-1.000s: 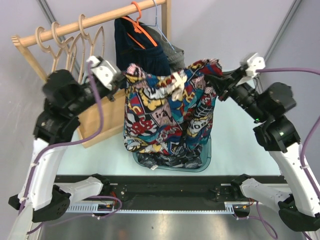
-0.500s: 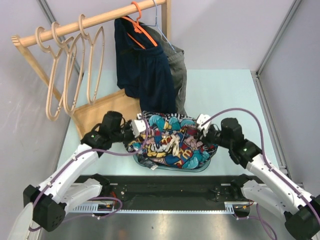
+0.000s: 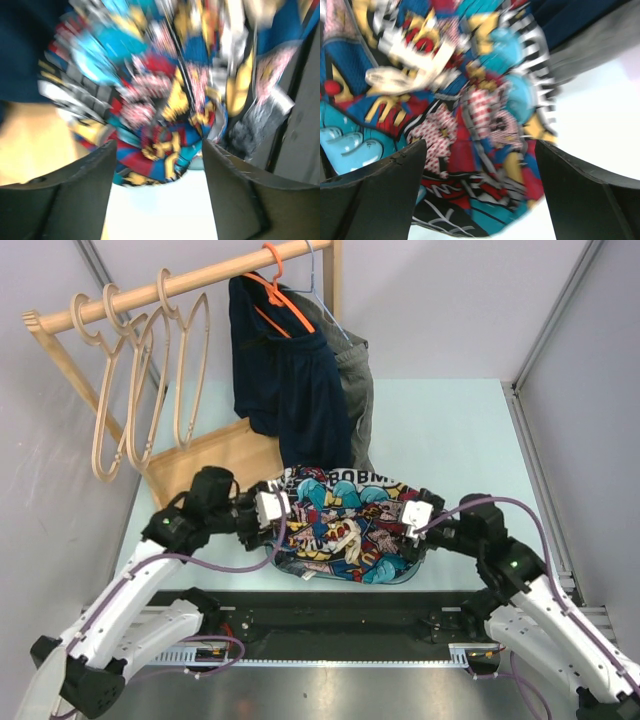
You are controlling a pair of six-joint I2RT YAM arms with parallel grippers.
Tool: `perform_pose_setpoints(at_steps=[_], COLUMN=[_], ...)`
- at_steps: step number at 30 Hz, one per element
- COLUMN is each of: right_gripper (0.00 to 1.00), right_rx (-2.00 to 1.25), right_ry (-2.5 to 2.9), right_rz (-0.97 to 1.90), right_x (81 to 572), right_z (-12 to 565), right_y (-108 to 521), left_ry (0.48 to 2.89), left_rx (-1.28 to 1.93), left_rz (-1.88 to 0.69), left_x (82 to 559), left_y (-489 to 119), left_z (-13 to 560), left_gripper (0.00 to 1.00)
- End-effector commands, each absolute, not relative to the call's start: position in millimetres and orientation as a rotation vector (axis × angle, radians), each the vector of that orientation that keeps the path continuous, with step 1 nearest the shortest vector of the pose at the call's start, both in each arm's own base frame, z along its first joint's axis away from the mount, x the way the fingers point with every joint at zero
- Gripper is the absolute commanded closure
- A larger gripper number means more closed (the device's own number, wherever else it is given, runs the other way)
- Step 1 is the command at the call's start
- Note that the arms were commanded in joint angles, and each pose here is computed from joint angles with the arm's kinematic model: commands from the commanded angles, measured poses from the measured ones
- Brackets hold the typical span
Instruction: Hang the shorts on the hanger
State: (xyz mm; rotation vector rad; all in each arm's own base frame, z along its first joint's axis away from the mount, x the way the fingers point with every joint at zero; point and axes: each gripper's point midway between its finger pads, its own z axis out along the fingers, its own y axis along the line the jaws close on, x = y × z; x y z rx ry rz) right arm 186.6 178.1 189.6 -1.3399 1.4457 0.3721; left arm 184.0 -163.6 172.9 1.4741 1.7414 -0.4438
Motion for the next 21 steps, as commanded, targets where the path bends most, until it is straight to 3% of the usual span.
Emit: perform_pose_setpoints(at_steps=[1, 8, 12, 16, 21], right_gripper=[0.05, 0.06, 0.06, 0.05, 0.04], right_rx=[-1.180, -0.907, -0.825, -0.799, -0.800], right_ry=[1.373, 1.439, 1.490, 1.455, 1.445], right_rz=[0.343, 0.485, 0.580, 0.623, 0.621], right_x=[193, 236, 260, 272, 275], right_z=[269, 345, 368, 388, 392], right_y=[175, 205, 228, 243, 247], left_ry=[1.556, 1.466, 1.377, 1.412, 1.479], left_rx=[1.260, 0.779, 0.427, 0.147, 0.105], left_rz=[-0.602, -0.550, -0.374, -0.182, -0.049], left_x=[180, 232, 259, 291, 308], left_y=[-191, -187, -136, -78, -59], left_z=[291, 459, 539, 553, 536], left_gripper=[0.23, 0.18, 0.11, 0.13, 0.20])
